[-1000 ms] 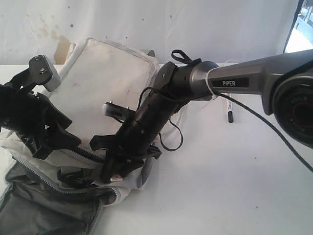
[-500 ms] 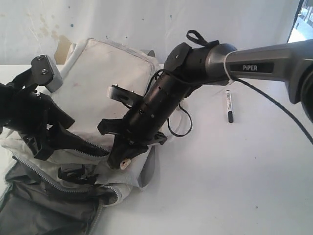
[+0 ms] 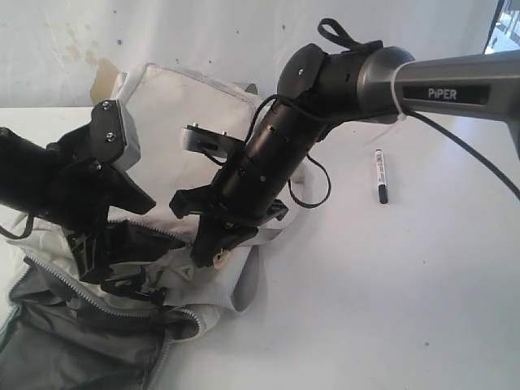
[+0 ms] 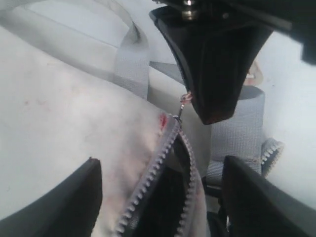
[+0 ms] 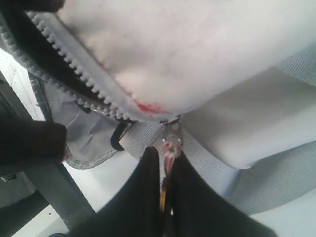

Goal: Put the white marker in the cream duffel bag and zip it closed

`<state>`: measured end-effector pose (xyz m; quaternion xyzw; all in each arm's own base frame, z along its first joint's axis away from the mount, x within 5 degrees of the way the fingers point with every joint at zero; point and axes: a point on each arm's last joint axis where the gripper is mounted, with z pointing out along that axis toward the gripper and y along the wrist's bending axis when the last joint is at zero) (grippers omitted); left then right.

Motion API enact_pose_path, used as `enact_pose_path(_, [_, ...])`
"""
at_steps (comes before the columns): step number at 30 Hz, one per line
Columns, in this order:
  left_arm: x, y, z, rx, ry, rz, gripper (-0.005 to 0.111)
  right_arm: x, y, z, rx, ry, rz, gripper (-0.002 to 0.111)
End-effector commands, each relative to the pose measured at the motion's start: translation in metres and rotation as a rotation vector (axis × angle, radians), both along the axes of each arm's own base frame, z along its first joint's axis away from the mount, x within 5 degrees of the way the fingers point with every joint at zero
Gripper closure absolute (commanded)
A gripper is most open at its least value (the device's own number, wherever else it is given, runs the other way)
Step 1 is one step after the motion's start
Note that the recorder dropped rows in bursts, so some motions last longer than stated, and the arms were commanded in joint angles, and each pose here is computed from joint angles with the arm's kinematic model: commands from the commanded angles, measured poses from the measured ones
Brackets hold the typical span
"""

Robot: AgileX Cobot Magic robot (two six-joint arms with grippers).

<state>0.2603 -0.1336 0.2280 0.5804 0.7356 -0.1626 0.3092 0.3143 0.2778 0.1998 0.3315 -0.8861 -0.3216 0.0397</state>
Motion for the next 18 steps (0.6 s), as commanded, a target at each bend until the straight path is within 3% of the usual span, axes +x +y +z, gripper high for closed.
enact_pose_path(1, [-0.001, -0.007, -0.006, 0.018, 0.001, -0.026, 0.032, 0.002, -0.002, 0.010, 0.014, -0.034, -0.015, 0.108])
enact_pose_path(6, [0.002, -0.008, -0.018, 0.041, 0.038, -0.035, 0.032, 0.004, -0.001, 0.019, 0.030, -0.060, -0.023, 0.108])
enact_pose_path(11, [0.010, -0.006, -0.020, 0.060, -0.020, 0.014, 0.038, 0.005, 0.001, 0.023, 0.039, -0.067, -0.031, 0.108])
enact_pose_path(14, [0.010, -0.006, -0.020, 0.059, -0.015, 0.019, 0.058, 0.005, 0.000, 0.026, 0.040, -0.073, -0.031, 0.108])
enact_pose_path(18, [0.009, -0.007, -0.020, 0.035, 0.023, 0.055, 0.096, 0.005, -0.001, 0.026, 0.034, -0.079, -0.027, 0.108])
